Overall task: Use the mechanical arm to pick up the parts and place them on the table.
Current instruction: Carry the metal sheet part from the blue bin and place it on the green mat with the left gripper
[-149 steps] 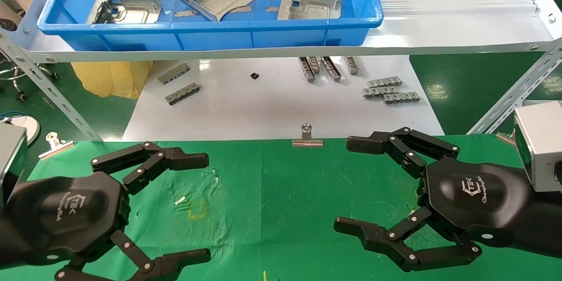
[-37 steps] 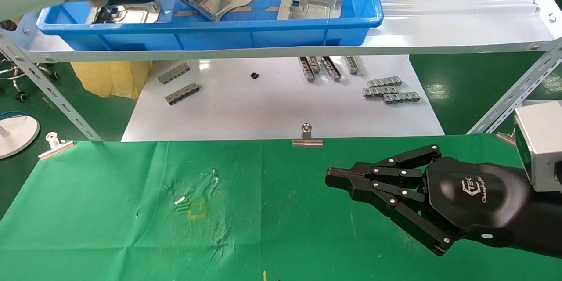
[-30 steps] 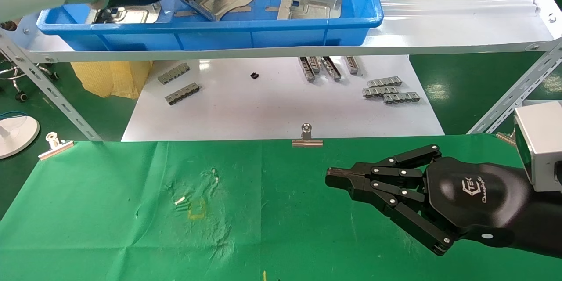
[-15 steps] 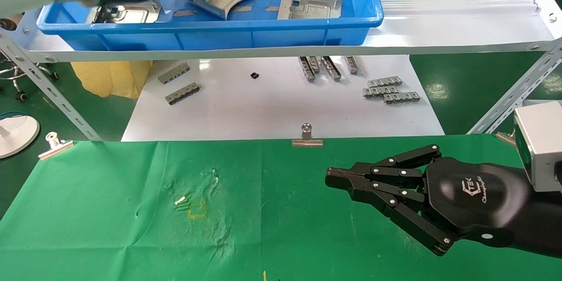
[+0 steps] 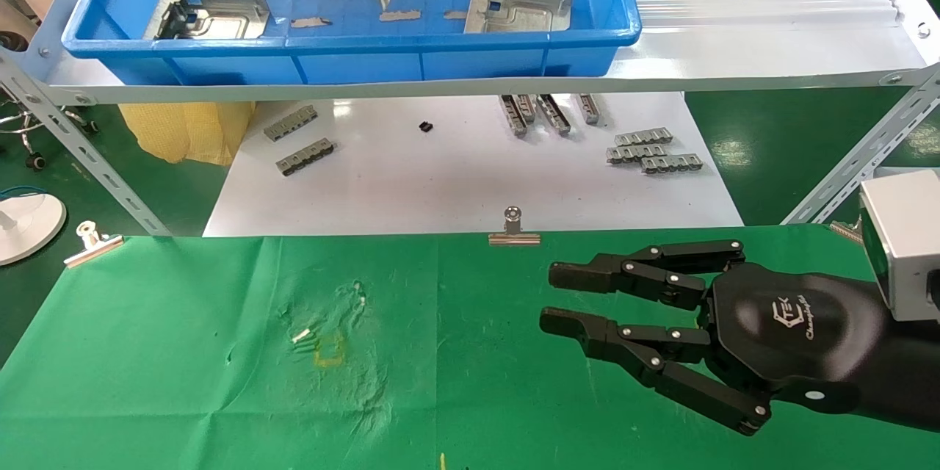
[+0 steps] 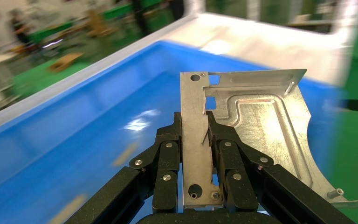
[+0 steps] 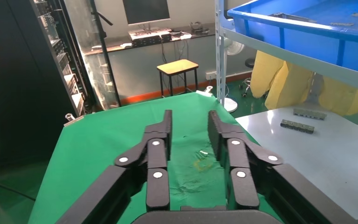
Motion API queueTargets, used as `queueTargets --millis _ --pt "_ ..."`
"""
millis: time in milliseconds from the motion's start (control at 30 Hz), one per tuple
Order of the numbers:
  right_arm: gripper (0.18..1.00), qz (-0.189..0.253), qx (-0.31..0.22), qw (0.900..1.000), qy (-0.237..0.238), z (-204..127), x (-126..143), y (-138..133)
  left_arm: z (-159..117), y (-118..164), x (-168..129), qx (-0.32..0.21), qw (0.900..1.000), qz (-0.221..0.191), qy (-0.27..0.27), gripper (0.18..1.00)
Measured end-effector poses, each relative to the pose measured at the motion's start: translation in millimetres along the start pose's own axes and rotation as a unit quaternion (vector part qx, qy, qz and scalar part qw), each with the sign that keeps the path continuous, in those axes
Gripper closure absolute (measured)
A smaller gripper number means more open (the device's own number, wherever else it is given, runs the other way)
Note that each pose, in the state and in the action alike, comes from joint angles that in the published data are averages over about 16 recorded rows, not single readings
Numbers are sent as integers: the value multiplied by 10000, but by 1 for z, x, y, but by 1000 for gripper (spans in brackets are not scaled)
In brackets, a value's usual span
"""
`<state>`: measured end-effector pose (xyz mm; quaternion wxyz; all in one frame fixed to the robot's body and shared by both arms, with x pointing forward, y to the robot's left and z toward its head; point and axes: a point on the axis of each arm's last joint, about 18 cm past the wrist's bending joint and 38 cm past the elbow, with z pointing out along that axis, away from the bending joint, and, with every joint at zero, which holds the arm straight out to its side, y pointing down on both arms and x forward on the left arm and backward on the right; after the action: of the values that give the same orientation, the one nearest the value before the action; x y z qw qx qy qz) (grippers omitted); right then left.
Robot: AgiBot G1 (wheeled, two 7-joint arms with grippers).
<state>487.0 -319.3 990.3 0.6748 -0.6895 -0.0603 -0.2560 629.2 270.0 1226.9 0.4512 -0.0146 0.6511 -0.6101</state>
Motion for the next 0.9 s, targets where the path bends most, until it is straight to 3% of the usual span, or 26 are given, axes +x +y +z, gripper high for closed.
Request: queueTargets --millis 200,400,600,900 --pt "745 0 0 10000 0 0 0 0 -25 7 23 74 9962 455 735 910" --pt "607 0 0 10000 0 0 0 0 -49 32 42 -175 9868 1036 1234 910" --pt "463 0 0 10000 0 0 0 0 -66 76 59 -704 9748 1400 1588 910" --pt "296 0 0 10000 0 0 0 0 -74 160 83 -1615 9571 1334 2004 910"
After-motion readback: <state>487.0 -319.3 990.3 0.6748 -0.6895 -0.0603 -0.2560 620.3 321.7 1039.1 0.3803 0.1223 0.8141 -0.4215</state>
